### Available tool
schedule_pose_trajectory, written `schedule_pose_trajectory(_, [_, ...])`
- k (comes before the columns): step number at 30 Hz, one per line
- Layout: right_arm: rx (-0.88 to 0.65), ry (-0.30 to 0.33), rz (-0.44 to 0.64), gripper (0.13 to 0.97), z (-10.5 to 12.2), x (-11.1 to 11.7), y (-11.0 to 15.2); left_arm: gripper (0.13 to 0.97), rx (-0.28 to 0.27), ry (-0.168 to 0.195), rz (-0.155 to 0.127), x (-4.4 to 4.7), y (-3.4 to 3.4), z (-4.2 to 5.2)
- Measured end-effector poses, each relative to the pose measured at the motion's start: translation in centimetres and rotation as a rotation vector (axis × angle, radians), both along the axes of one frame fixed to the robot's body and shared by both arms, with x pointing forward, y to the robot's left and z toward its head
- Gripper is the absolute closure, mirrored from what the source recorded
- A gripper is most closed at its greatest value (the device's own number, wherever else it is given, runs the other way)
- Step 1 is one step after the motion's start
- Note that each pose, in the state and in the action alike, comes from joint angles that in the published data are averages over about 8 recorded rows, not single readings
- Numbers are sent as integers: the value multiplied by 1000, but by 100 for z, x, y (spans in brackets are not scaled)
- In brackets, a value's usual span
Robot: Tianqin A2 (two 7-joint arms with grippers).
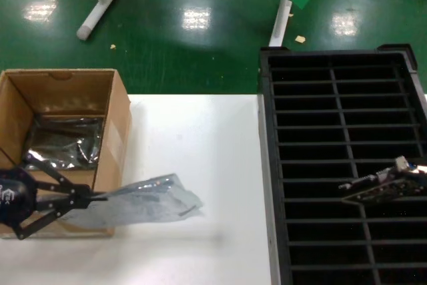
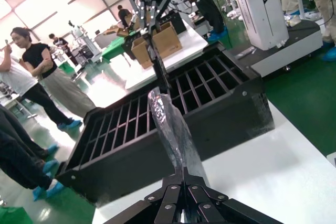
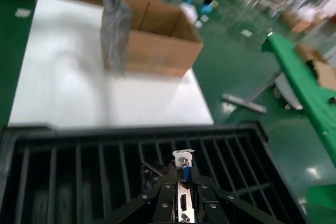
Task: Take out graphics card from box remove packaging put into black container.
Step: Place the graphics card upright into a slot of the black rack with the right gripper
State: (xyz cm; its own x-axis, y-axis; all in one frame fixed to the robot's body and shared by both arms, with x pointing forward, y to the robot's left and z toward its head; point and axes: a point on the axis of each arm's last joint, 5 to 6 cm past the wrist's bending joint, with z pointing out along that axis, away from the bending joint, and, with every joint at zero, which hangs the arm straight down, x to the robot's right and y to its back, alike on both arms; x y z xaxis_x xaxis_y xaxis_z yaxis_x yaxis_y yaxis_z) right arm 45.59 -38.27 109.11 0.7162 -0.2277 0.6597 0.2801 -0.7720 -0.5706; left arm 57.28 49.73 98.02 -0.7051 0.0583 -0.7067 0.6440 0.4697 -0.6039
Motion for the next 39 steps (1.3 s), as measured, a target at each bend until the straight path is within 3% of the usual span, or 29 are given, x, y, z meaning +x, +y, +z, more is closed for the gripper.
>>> schedule_pose_trajectory(6, [-121,13,8,915,151,64,-17,955,-4,0,23,25,72,-72])
schedule_pose_trajectory(16, [-263,18,33,915,200,189,-76,955,3,-1,57,52,137,-169])
schedule_pose_trajectory(26, [-333,13,56,915,144,346,-123,955,6,2,69,92,127,-229])
schedule_pose_trajectory(39, [-332,16,52,915,89,462,-151,955,10,-1,74,155,96,-222])
